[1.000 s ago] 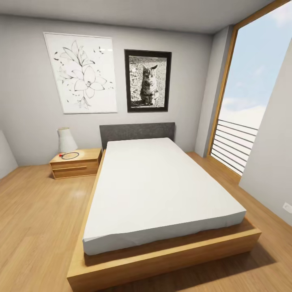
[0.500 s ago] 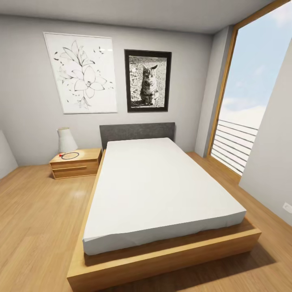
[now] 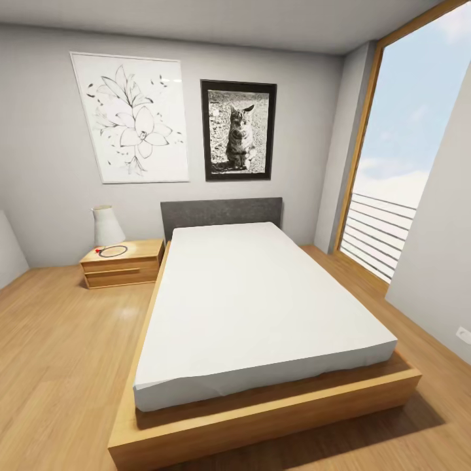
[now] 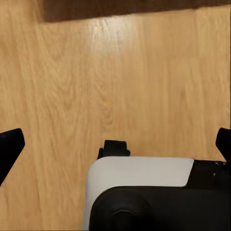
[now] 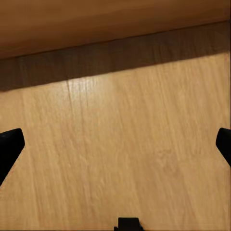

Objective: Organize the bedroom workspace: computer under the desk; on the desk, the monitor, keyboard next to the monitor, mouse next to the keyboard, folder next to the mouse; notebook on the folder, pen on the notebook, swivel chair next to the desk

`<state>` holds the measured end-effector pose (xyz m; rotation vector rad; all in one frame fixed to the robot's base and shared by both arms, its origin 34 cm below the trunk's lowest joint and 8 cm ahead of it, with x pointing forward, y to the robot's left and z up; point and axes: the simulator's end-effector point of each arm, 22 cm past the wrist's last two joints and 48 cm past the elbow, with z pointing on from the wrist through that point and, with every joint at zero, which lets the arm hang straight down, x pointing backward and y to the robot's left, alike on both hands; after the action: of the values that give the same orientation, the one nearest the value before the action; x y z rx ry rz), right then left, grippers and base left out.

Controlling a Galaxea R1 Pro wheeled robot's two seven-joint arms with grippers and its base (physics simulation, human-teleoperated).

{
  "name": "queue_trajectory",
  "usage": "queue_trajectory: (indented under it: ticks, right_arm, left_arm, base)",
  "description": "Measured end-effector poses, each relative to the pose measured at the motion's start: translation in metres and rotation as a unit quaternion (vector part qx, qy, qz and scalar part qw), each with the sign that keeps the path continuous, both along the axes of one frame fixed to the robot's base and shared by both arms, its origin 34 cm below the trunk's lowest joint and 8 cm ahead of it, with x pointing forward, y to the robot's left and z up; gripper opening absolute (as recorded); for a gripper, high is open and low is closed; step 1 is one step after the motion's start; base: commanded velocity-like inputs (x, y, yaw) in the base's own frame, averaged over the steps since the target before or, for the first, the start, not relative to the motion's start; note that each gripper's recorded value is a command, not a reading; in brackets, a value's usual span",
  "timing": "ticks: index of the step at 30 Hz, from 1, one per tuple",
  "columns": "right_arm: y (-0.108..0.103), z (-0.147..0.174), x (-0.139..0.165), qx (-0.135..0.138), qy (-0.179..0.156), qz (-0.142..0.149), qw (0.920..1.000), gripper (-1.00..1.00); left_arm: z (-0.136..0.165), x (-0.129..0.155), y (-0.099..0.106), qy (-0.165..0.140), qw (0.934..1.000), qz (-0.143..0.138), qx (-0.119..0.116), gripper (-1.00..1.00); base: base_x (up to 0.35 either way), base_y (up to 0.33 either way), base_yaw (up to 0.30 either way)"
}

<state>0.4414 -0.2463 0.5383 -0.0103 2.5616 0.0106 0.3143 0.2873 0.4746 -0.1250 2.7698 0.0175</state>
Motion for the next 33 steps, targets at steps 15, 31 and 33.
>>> queue_trajectory:
  ticks: [15,31,33]
  right_arm:
    - [-0.004,0.143,0.058,-0.001,-0.096,-0.002,0.9954,1.0]
    - [0.071,0.228,0.115,0.031,-0.124,0.058,0.99,1.0]
    - [0.081,0.243,0.129,0.036,-0.138,0.063,0.9878,1.0]
  left_arm:
    - [0.107,0.068,0.003,-0.067,0.9973,0.021,-0.022,1.0]
    - [0.178,0.111,-0.025,-0.124,0.9889,0.051,-0.064,1.0]
    - [0.185,0.115,-0.018,-0.129,0.9876,0.067,-0.059,1.0]
  base:
    - [0.0,0.0,-0.067]
    - [0.0,0.0,0.111]
    - [0.0,0.0,0.258]
